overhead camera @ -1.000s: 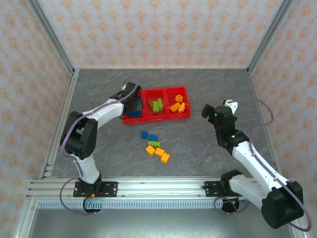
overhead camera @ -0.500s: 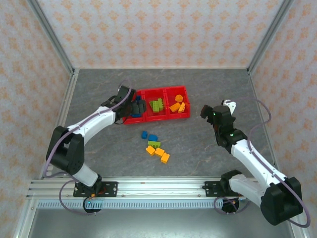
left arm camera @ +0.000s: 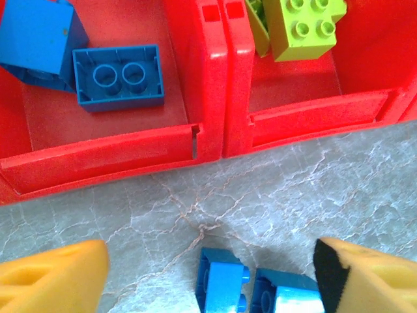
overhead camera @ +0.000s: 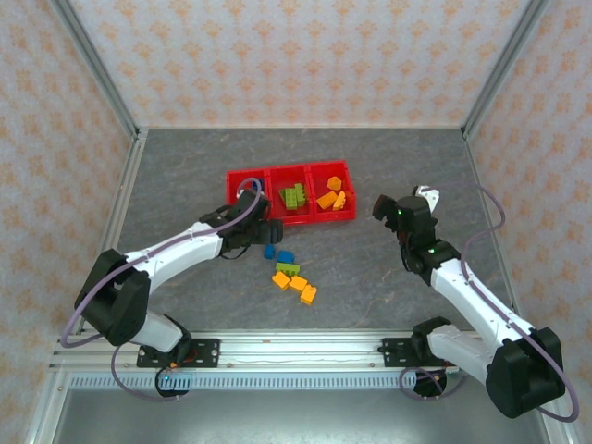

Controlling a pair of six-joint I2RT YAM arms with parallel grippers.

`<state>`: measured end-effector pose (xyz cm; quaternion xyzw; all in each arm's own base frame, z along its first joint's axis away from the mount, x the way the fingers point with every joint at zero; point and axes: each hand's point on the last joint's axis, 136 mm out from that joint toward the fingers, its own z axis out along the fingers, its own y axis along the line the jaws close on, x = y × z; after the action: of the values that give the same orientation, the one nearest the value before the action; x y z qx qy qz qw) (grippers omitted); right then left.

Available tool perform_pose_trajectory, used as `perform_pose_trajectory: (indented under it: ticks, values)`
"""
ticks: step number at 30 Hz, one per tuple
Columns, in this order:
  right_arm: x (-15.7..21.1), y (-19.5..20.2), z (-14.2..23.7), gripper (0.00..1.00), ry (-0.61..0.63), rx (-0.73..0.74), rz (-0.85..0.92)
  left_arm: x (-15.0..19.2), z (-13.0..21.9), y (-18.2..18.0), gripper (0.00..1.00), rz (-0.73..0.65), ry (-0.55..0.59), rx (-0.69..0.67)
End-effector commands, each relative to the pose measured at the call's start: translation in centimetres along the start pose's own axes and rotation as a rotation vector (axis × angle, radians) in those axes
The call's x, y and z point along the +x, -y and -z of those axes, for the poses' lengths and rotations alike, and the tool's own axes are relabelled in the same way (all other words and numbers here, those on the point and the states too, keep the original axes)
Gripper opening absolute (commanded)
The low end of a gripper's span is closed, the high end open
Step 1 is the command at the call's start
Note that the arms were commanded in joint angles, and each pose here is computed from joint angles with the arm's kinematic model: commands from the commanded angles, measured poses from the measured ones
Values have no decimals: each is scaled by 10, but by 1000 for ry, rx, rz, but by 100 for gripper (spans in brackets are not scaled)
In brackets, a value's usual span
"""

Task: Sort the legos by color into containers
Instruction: Pick up the lego from the center of the table.

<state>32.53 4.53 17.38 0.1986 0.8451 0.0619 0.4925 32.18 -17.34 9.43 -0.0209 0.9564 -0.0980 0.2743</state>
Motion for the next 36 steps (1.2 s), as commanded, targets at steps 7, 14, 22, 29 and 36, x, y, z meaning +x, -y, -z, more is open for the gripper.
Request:
perform_pose_trajectory:
  ticks: [7, 14, 22, 29, 36]
  values:
    - [-5, 2, 4, 100, 23, -5, -36, 42, -23, -6, 70, -50, -148, -29]
    - [-5, 4, 6, 100, 26, 2, -34, 52, -38, -5, 66, -90, -202, -59]
    - [-6, 5, 6, 100, 29, 4, -36, 57, -49, -12, 57, -109, -232, -113]
    - [-6, 5, 6, 100, 27, 6, -31, 68, -59, -20, 50, -119, -268, -147]
    - [-6, 5, 6, 100, 28, 7, -31, 73, -61, -23, 42, -115, -277, -159]
